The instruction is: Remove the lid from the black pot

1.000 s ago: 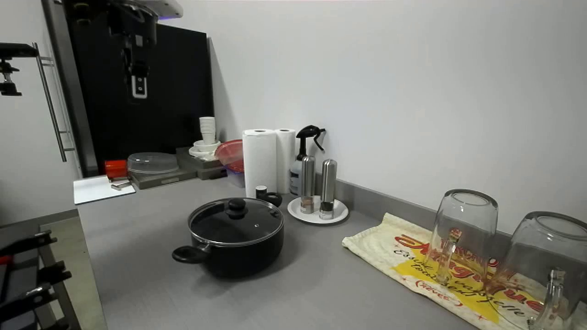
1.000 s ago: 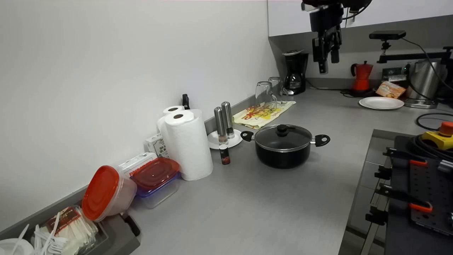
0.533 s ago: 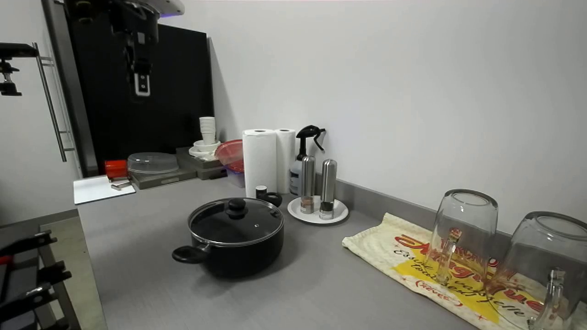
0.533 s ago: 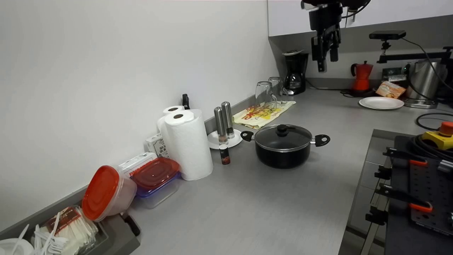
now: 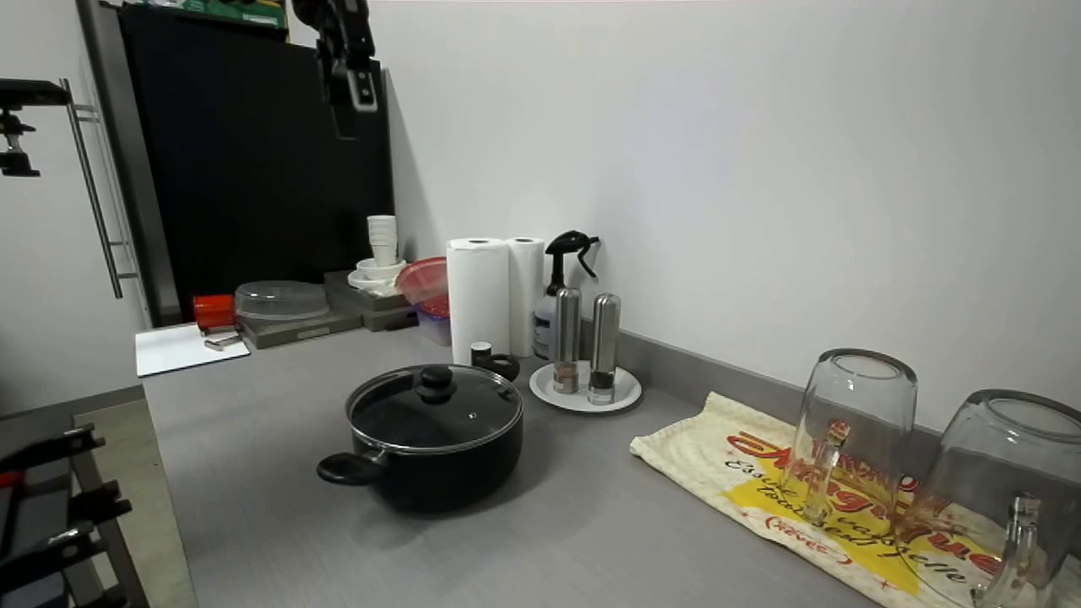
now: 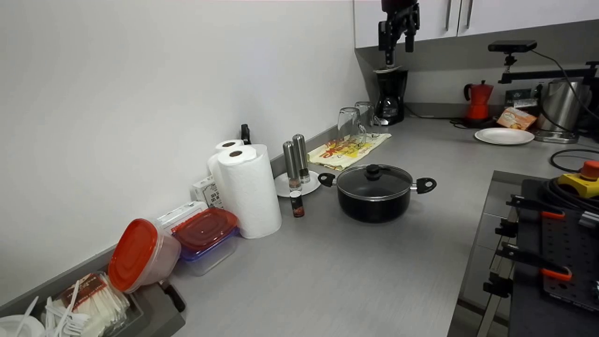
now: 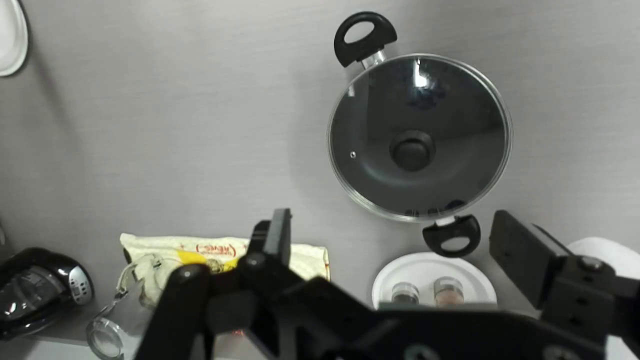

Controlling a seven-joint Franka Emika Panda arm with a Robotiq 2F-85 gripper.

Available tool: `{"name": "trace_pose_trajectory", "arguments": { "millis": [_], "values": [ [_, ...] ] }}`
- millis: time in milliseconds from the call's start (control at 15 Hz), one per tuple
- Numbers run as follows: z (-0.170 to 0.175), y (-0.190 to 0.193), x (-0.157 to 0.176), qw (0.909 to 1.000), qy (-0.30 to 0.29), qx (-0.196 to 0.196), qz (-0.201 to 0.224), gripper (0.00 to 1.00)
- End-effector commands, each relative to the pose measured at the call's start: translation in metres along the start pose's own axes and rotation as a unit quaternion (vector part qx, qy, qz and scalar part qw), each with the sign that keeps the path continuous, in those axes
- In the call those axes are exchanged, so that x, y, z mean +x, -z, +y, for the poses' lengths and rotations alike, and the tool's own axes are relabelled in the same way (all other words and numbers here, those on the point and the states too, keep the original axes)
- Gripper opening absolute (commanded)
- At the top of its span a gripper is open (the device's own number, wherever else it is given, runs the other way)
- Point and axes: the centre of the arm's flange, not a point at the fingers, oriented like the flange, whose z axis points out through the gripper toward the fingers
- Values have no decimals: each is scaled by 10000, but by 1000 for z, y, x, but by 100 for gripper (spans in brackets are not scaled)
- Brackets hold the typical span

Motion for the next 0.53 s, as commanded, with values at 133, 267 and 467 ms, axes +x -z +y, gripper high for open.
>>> {"name": "trace_pose_trajectory", "arguments": {
  "millis": [133,267,467],
  "values": [
    [-6,-46,85,9996,103,249,-116,100],
    [-10,-85,96,9986,161,357,-351,100],
    [-14,-143,97,9950,211,543,-816,100]
  ]
}}
